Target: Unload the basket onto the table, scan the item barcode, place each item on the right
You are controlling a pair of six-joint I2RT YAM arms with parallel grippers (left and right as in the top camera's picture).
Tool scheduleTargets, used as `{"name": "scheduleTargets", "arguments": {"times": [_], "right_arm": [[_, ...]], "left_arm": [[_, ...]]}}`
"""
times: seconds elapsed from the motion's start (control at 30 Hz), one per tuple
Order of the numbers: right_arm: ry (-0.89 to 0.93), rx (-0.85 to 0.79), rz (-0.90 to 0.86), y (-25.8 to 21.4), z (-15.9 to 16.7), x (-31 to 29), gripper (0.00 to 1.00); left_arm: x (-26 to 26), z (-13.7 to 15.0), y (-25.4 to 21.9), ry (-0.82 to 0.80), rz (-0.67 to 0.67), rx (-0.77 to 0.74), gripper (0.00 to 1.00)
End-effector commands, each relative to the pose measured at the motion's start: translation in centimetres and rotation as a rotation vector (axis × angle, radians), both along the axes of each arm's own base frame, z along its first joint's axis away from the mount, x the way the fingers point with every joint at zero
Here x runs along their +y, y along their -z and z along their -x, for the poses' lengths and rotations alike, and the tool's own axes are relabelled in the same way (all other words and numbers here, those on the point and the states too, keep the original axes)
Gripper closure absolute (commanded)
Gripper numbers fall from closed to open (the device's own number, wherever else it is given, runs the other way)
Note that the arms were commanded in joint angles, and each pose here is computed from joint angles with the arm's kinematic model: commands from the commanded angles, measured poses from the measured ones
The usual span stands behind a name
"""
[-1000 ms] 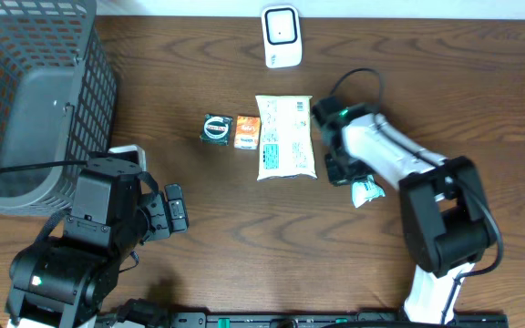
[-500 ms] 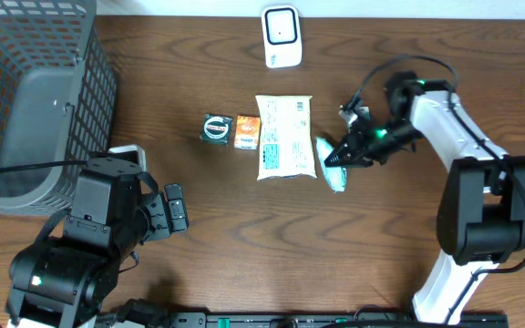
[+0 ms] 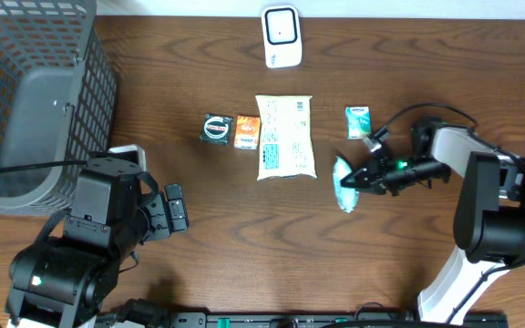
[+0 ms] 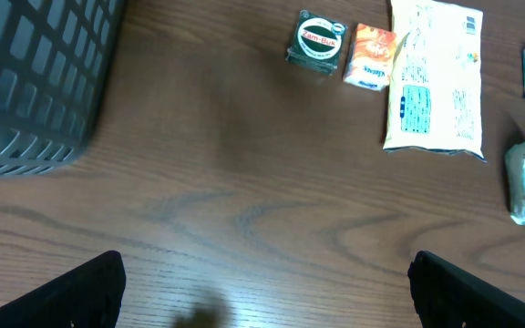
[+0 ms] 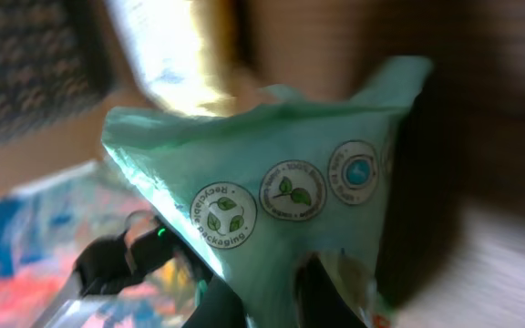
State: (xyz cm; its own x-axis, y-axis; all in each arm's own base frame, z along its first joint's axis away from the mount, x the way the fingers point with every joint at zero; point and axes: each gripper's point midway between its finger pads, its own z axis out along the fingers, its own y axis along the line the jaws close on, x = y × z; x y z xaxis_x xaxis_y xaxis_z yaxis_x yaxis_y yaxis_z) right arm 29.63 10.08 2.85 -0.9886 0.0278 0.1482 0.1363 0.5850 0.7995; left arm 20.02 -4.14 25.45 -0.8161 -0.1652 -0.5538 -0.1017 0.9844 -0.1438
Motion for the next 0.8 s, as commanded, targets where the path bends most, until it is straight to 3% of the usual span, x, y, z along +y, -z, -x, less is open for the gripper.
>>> {"name": "scheduleTargets", "arguments": {"times": [0.0,0.17,0.47,0.6,0.77], "right_arm": [[0.041,0.065,0.183,1.1,-0.3,-3.3,0.85],[0.052,0.081,0.288,-1.3,-2.0,-6.1,0.77],[0.028,0.101,0.454,-4.8,-3.2,-8.6,0.74],[-0.045,0.146,0.54,-4.2,-1.8,-8.1,0.63],[-0.018,0.222,0.893,-3.1,-1.3,-10.3,0.38]], "left_arm": [[0.1,0.0,0.0,-0.001,-0.002,-0.003,0.02],[0.1,0.0,0.0,-0.001,-0.002,-0.003,0.03],[0.1,0.0,0.0,-0.001,-0.002,-0.003,0.02],[0.1,0.0,0.0,-0.001,-0.002,-0.003,0.02],[0.1,0.0,0.0,-0.001,-0.002,-0.003,0.02]]}}
